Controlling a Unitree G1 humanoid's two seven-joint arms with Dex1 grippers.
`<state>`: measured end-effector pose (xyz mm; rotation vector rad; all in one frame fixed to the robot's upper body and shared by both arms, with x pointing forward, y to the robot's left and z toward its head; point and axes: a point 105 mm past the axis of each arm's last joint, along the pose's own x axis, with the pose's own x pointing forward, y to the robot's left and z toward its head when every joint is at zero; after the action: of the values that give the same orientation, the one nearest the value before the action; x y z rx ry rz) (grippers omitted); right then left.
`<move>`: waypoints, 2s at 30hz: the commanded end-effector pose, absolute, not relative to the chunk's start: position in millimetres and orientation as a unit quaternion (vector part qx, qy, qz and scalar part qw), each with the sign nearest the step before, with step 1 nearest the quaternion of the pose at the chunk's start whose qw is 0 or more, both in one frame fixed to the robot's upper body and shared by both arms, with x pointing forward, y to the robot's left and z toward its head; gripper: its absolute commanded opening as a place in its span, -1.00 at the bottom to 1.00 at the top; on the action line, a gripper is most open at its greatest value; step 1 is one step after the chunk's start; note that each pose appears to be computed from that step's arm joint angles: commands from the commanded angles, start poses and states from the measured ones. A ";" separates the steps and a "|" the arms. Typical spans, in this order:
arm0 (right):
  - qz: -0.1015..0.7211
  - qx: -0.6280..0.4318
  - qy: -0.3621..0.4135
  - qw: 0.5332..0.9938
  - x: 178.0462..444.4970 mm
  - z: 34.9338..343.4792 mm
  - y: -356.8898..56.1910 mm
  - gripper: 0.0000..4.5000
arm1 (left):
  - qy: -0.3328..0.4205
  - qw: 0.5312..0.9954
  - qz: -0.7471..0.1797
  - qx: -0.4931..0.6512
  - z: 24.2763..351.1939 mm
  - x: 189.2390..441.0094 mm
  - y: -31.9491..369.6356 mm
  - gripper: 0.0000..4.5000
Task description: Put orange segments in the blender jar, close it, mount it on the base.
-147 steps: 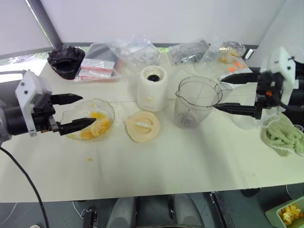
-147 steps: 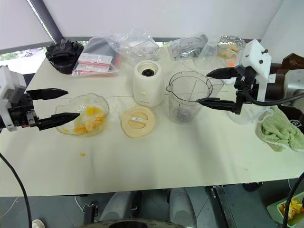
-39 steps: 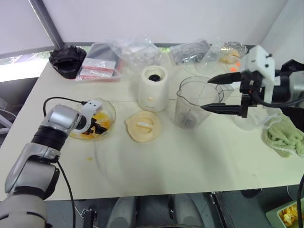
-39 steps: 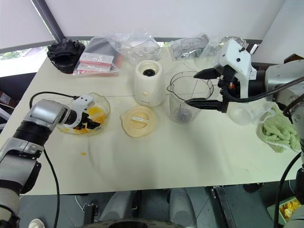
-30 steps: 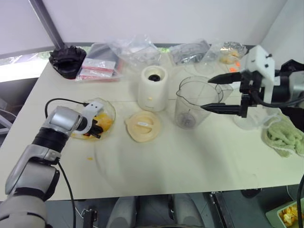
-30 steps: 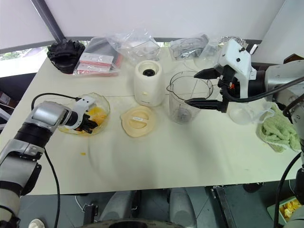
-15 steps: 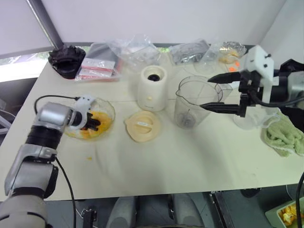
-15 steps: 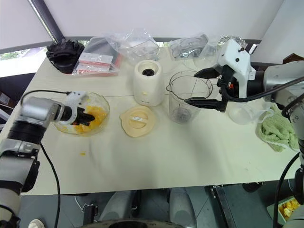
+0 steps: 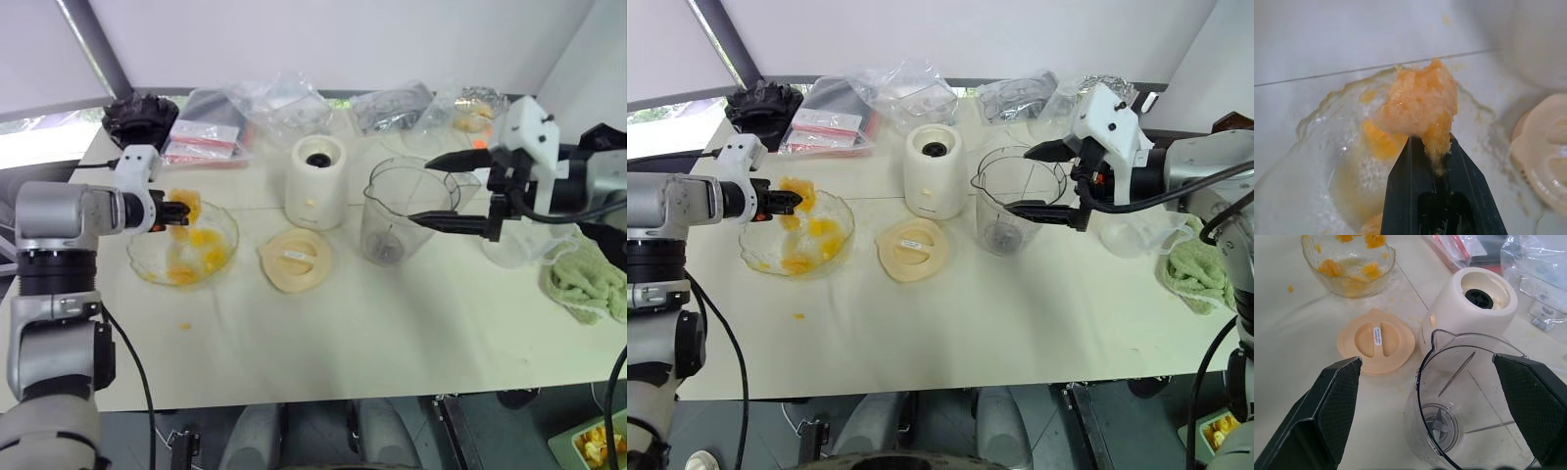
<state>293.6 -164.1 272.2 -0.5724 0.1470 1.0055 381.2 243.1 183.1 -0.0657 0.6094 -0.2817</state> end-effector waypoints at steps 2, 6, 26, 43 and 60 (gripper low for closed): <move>0.465 -0.284 0.039 0.838 288.5 285.0 -164.3 1.00 | 0.231 0.961 -0.152 -0.031 223.5 386.9 232.2 -0.99; 0.454 -0.285 0.038 0.843 285.9 285.1 -167.3 1.00 | 0.179 0.967 -0.180 -0.030 250.1 396.8 213.9 -0.99; 0.333 -0.275 0.031 0.901 247.1 278.7 -189.5 1.00 | 0.032 0.819 -0.561 0.114 317.3 405.0 -41.1 -0.99; 0.251 -0.259 0.030 0.932 212.5 268.0 -197.8 1.00 | 0.012 0.751 -0.633 0.185 274.8 380.4 -105.6 -0.74; 0.256 -0.257 0.042 0.931 214.2 264.2 -197.4 1.00 | -0.006 0.781 -0.602 0.166 289.6 395.7 -84.0 0.98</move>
<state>214.6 -196.4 258.2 -0.5105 0.1141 0.5384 395.1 -88.3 261.1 0.3824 0.0677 -1.3101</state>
